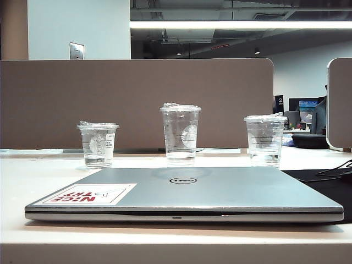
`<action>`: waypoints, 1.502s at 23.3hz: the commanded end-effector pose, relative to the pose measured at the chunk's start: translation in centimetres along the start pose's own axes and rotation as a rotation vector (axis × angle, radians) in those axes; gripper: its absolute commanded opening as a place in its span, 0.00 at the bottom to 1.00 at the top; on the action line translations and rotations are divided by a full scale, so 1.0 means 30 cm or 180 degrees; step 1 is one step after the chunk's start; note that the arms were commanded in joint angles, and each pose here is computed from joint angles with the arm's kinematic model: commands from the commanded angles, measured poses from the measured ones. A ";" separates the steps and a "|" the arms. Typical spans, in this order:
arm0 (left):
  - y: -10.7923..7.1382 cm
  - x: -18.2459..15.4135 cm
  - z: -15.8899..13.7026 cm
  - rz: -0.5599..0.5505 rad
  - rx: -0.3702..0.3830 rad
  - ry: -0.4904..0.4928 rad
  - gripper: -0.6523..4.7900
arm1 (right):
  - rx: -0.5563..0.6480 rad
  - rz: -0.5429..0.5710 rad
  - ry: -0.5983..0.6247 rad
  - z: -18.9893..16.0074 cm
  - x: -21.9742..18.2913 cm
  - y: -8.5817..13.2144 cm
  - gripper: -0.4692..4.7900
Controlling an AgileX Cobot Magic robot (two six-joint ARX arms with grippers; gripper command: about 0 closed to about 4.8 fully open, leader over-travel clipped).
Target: Pick up the coffee cup on the left and place it on the left side of the laptop.
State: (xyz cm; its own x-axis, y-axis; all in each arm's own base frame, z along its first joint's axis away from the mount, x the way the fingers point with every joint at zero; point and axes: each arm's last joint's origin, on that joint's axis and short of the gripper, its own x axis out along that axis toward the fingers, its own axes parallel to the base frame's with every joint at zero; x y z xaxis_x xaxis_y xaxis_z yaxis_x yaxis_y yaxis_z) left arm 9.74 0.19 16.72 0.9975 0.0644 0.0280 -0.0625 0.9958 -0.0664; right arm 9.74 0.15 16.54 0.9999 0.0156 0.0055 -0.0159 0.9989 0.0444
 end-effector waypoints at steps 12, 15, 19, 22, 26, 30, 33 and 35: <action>0.000 -0.001 0.009 0.0006 -0.0001 -0.0060 0.11 | -0.0017 0.0321 0.0357 -0.034 0.022 0.036 0.08; 0.000 -0.001 0.009 0.0006 -0.0001 -0.0059 0.11 | -0.0068 0.0794 0.0592 -0.056 0.017 0.088 0.08; 0.000 -0.001 0.009 -0.0002 -0.0002 -0.0064 0.11 | -0.0140 0.1374 0.0716 -0.069 -0.003 0.150 0.08; -0.002 -0.001 0.012 -0.0064 -0.0002 -0.0085 0.11 | -0.0187 0.1698 0.0780 -0.075 -0.019 0.183 0.08; -0.011 -0.001 0.011 -0.0338 0.0054 -0.0066 0.11 | -0.0222 0.1969 0.0806 -0.078 -0.035 0.209 0.08; -0.013 -0.004 0.054 -0.0361 0.0163 -0.0496 0.11 | -0.0223 0.1973 0.0807 -0.079 -0.035 0.209 0.08; -0.014 0.008 0.057 -0.0352 0.0153 -0.0459 0.11 | -0.0224 0.1974 0.0808 -0.079 -0.035 0.209 0.08; -0.017 0.039 0.062 -0.0357 0.0166 -0.0259 0.11 | -0.0224 0.1971 0.0808 -0.079 -0.035 0.209 0.08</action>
State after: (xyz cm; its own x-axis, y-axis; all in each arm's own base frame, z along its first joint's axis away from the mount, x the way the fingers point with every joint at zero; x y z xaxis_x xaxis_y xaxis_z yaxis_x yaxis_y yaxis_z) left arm 10.63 -0.12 18.01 0.9948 -0.0420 0.0923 0.0433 0.9990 -0.0130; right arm 8.56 6.48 14.43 0.7733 0.5870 -0.2397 -0.5954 0.8022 0.0440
